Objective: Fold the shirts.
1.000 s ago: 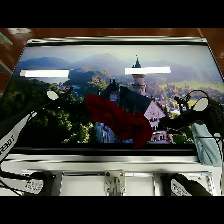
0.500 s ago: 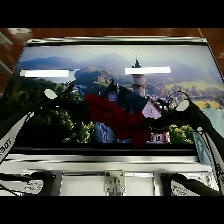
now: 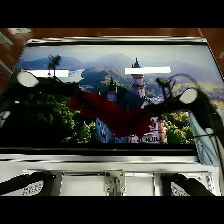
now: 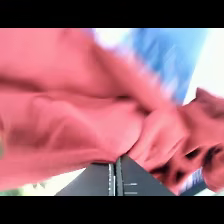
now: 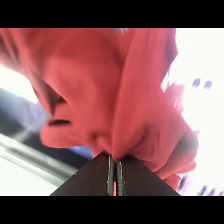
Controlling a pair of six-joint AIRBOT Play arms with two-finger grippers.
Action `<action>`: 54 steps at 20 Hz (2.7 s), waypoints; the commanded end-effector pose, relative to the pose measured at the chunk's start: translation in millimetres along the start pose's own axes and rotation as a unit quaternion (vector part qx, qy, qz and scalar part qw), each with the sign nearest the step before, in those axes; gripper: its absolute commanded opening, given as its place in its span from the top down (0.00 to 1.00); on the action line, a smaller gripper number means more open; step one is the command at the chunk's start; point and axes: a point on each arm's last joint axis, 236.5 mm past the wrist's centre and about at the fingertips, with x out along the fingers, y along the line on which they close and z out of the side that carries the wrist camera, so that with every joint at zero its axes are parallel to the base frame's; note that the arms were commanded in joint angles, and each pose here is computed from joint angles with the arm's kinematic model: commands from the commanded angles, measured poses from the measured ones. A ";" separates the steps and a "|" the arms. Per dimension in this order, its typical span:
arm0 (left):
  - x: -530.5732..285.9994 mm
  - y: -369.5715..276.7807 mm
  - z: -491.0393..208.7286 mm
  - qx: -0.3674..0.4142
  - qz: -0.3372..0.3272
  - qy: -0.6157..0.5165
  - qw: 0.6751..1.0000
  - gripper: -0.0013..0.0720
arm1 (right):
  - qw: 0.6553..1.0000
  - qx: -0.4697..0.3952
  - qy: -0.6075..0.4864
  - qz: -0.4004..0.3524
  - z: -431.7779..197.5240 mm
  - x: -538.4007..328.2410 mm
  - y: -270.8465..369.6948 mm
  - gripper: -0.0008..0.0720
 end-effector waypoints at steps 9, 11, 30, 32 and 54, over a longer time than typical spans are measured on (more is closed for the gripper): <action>-536.0 -244.9 65.8 0.239 -0.045 -0.635 0.733 0.93 | 0.805 -0.195 -0.557 -0.051 48.3 -447.5 182.1 0.91; -539.8 -245.9 43.2 0.254 -0.032 -0.620 0.741 0.93 | 0.801 -0.182 -0.569 -0.052 38.6 -458.8 182.4 0.91; -86.0 2.7 -89.6 -0.043 0.034 -0.099 0.994 0.93 | 0.954 0.033 -0.223 -0.198 95.3 -69.5 -79.0 0.91; -67.5 12.4 -81.2 -0.069 0.032 -0.104 0.992 0.93 | 0.936 0.107 -0.290 -0.168 132.8 -42.6 -93.9 0.91; -29.3 37.3 -74.0 -0.099 0.046 -0.091 0.990 0.93 | 0.942 0.314 0.090 0.070 -31.0 127.4 -17.5 0.08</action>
